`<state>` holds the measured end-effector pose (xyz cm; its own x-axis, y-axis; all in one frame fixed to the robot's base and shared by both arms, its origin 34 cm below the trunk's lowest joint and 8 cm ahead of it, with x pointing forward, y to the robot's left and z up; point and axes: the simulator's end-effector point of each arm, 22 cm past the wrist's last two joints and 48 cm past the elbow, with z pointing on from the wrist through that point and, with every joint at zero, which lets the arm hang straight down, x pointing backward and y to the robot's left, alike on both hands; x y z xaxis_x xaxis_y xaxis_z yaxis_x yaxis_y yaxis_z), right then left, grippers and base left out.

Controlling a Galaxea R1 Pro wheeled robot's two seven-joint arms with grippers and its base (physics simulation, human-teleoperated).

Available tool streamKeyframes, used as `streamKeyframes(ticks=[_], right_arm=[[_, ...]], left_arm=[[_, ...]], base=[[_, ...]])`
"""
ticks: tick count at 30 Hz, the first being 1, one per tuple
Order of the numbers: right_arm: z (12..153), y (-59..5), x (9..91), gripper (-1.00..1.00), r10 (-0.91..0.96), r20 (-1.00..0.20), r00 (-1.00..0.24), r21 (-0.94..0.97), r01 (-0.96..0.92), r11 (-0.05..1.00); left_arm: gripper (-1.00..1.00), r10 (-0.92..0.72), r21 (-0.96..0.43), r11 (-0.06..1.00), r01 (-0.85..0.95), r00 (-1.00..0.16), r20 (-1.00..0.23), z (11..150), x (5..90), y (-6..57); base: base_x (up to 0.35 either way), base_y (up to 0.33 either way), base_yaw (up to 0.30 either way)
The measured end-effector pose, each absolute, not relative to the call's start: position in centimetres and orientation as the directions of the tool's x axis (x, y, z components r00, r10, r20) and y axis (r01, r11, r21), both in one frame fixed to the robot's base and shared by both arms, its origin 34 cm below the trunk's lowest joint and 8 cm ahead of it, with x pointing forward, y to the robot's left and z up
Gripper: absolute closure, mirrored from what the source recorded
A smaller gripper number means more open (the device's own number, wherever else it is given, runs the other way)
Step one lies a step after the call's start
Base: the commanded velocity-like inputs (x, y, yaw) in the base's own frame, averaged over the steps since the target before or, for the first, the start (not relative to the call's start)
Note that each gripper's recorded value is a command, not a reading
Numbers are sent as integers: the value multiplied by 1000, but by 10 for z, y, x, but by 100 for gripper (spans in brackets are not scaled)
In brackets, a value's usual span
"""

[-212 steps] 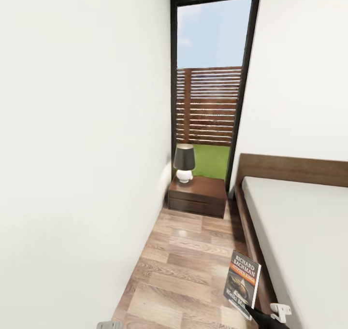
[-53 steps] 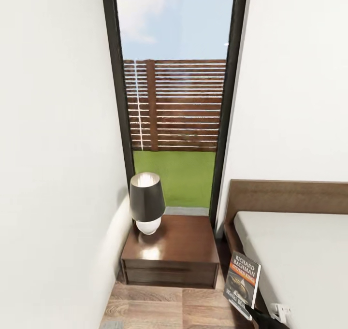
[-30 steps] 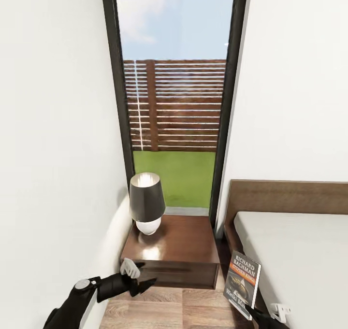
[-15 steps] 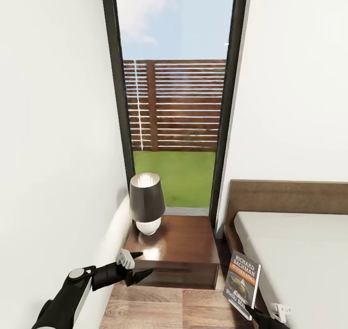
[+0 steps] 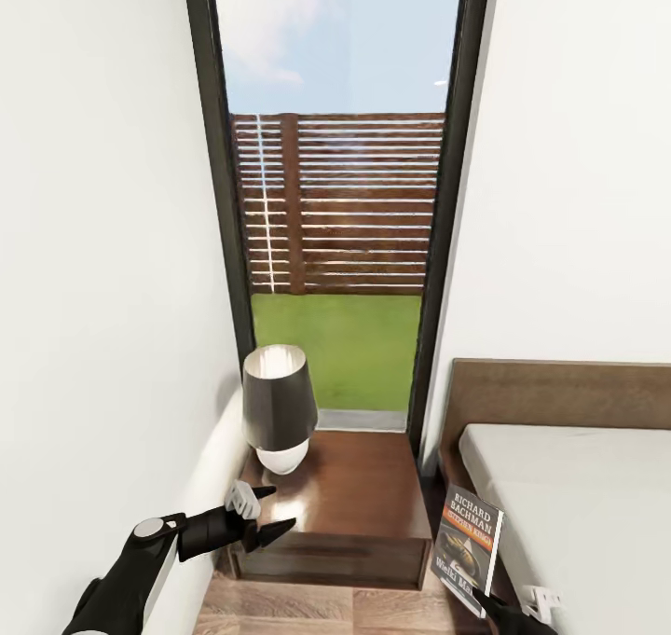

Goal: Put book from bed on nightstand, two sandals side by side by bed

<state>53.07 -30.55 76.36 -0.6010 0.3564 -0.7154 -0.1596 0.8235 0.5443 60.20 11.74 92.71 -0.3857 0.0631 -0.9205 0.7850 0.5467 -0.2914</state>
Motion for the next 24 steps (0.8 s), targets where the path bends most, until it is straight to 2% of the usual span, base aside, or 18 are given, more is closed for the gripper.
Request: streamKeyframes(ticks=[4, 13, 19, 24], right_arm=[[764, -305, 531, 100, 358, -716, -600, 546, -161, 822], [771, -300, 528, 100, 351, -717, -602, 563, -204, 801], [816, -251, 504, 100, 350, -716, -604, 667, -442, 600], [825, -244, 499, 100, 356, -714, -603, 680, -477, 556]], left_arm=[[-100, 64, -292, 546, 785, -387, -920, 926, 602, 117], [-100, 62, -304, 545, 781, -399, -915, 922, 600, 115], [-100, 60, -308, 545, 780, -403, -913, 921, 600, 114], [-100, 55, -332, 543, 771, -427, -903, 912, 595, 112]], base=[[186, 0, 0], [16, 0, 0], [0, 0, 0], [0, 0, 0]])
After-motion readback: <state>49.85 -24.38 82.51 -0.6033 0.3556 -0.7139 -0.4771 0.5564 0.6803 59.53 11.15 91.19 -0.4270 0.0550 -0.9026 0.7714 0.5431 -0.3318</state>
